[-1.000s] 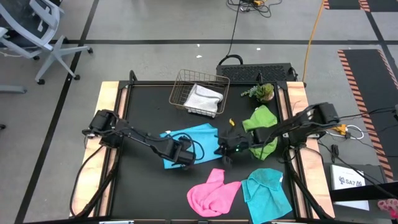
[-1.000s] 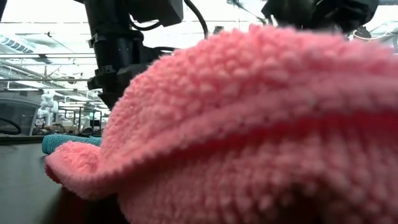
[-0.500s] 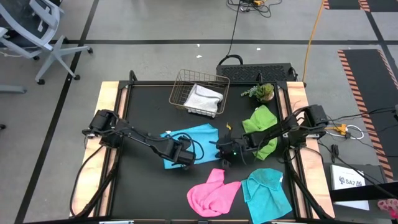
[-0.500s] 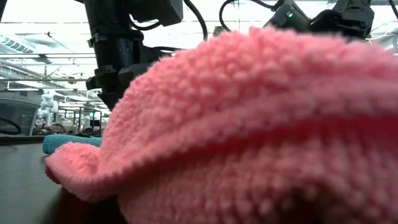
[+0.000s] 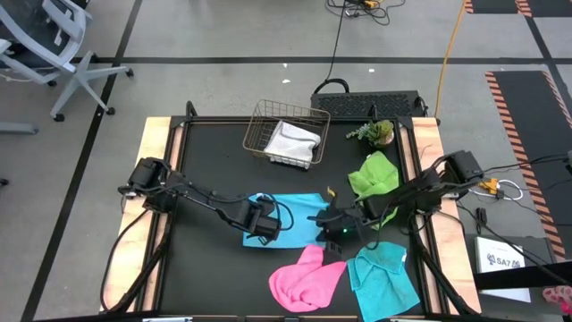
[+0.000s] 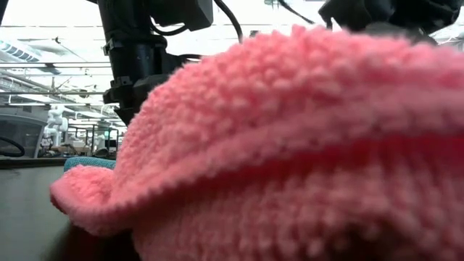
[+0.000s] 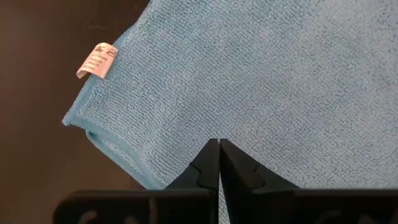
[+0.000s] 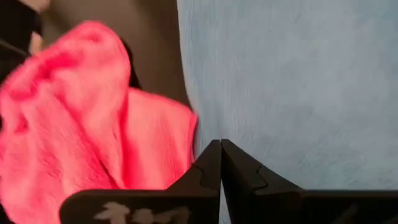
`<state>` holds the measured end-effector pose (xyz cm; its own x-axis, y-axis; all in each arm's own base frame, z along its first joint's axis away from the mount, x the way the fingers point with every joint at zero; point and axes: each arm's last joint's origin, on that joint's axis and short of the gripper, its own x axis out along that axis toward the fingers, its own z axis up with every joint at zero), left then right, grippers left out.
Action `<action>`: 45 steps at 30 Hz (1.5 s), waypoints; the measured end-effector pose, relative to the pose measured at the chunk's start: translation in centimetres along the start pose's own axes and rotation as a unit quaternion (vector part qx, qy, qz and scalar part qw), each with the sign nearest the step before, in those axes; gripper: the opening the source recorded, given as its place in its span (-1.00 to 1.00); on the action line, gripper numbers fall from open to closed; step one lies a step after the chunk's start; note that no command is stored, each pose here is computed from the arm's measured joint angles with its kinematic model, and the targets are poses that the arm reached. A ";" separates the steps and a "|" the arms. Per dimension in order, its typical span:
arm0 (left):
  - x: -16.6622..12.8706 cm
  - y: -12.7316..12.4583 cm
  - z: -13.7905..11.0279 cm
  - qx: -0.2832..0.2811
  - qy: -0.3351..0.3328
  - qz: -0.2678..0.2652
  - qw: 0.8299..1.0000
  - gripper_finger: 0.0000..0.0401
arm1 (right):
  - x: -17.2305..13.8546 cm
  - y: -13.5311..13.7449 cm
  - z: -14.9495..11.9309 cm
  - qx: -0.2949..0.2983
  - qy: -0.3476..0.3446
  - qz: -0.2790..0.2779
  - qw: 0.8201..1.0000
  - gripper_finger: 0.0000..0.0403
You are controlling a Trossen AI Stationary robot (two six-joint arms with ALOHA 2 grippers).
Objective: Fold microfiber towels
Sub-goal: Fold the top blue microfiber cloth
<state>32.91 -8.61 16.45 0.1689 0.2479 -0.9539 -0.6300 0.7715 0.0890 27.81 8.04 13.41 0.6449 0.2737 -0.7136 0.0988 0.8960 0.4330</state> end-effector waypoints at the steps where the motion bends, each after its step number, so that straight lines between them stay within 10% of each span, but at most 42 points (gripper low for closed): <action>1: 0.0 0.0 0.0 0.002 0.000 0.000 1.000 -0.94 | -0.5 0.0 0.4 -0.002 -0.013 -0.003 1.000 -1.00; 18: -3.5 5.1 1.0 -0.139 0.036 0.069 0.987 -0.90 | -9.7 0.0 5.2 -0.008 -0.228 -0.024 0.973 -1.00; 36: -2.4 6.9 4.2 -0.124 0.025 0.029 0.992 -0.51 | -10.2 -0.3 5.4 -0.030 -0.231 -0.038 0.972 -1.00; 45: 1.0 8.1 2.1 -0.160 0.076 0.029 0.984 -0.29 | -10.2 -2.4 5.2 -0.008 -0.196 -0.096 0.976 -1.00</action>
<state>29.54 -0.90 16.82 0.0246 0.1768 -0.9839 -0.8459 0.5282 0.0738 24.90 1.25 22.49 0.8562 -0.0523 -0.5140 0.2372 0.9236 0.3011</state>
